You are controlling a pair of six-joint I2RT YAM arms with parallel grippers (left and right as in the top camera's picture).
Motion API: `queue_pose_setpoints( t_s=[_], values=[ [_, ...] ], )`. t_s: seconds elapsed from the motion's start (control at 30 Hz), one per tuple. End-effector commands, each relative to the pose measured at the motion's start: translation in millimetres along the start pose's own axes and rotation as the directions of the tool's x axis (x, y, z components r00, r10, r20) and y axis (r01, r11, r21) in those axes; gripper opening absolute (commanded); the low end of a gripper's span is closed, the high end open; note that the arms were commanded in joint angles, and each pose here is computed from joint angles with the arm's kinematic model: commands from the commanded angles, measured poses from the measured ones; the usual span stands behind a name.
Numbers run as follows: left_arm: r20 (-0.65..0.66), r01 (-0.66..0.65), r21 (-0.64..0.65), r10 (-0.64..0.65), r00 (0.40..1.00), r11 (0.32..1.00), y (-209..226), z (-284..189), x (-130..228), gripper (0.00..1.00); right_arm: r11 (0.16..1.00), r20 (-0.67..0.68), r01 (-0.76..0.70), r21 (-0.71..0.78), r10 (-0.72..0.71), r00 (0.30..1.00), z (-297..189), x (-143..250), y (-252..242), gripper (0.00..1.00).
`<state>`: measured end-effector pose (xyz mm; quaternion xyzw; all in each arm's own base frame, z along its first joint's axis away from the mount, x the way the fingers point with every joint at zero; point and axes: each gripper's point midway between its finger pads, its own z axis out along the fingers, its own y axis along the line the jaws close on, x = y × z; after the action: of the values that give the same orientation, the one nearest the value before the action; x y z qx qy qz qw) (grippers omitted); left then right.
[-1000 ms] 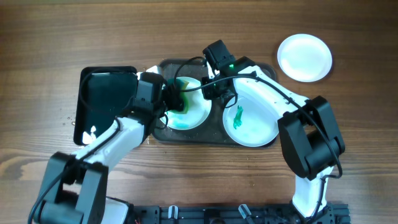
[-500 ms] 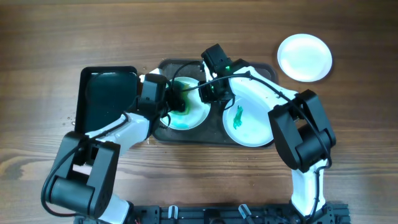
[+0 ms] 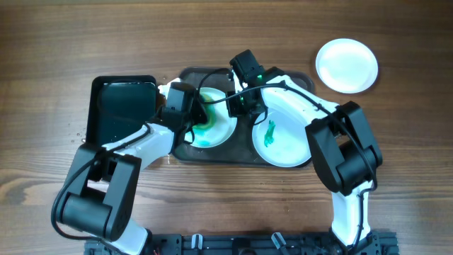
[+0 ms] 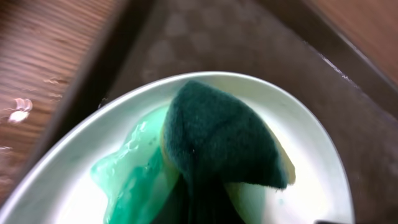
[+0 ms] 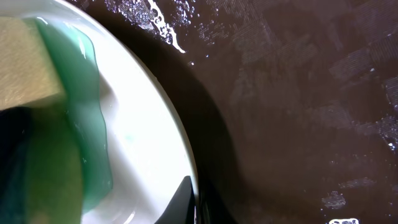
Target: Clean dirty plates on tray and stack at the side
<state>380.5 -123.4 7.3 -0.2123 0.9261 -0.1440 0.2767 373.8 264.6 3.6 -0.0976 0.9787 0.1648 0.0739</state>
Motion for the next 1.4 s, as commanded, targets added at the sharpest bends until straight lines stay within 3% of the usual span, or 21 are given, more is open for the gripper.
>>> queue_pose_setpoints(
  t_s=[0.0, 0.17, 0.33, 0.4, 0.57, 0.77, 0.87, 1.0, 1.17, 1.37],
  values=[
    [0.109, -0.011, -0.354, 0.052, 0.993, 0.935, 85, -14, -13, 0.04, 1.000, -0.051, -0.005, 0.021, 0.006, 0.999, 17, 12, -6, 0.04],
    [0.136, 0.002, -0.216, 0.029, 0.990, 0.976, 53, -32, -26, 0.04, 1.000, -0.050, -0.008, 0.021, 0.009, 0.999, 17, 12, -6, 0.04],
    [-0.017, 0.030, 0.105, -0.029, 0.999, 0.994, -9, -28, -5, 0.04, 1.000, -0.048, -0.008, 0.020, 0.009, 0.999, 17, 12, -6, 0.04],
    [-0.045, 0.023, 0.142, -0.016, 0.999, 0.990, -18, -24, 3, 0.04, 1.000, -0.047, -0.008, 0.020, 0.009, 0.999, 17, 11, -6, 0.04],
    [-0.112, 0.011, 0.064, -0.004, 0.994, 0.998, 0, 1, 29, 0.04, 1.000, -0.047, -0.007, 0.020, 0.008, 0.999, 17, 12, -6, 0.04],
    [0.017, -0.032, -0.320, 0.040, 0.999, 0.947, 78, -8, 11, 0.04, 1.000, -0.048, -0.007, 0.020, 0.008, 0.999, 17, 12, -6, 0.04],
    [0.075, -0.023, -0.388, 0.057, 0.996, 0.921, 89, -25, -3, 0.04, 1.000, -0.048, -0.007, 0.020, 0.008, 0.999, 17, 12, -6, 0.04],
    [0.168, 0.010, -0.334, 0.050, 0.985, 0.942, 72, -47, -27, 0.04, 1.000, -0.047, -0.006, 0.020, 0.007, 0.999, 17, 11, -6, 0.04],
    [0.179, 0.020, -0.116, 0.001, 0.984, 0.993, 27, -68, -38, 0.04, 1.000, -0.034, -0.002, 0.015, 0.003, 0.999, 13, 7, -3, 0.04],
    [0.185, 0.040, -0.102, -0.021, 0.983, 0.994, 30, -75, -44, 0.04, 0.994, 0.070, 0.061, 0.088, -0.067, 0.995, -16, -17, -5, 0.04]
  ],
)
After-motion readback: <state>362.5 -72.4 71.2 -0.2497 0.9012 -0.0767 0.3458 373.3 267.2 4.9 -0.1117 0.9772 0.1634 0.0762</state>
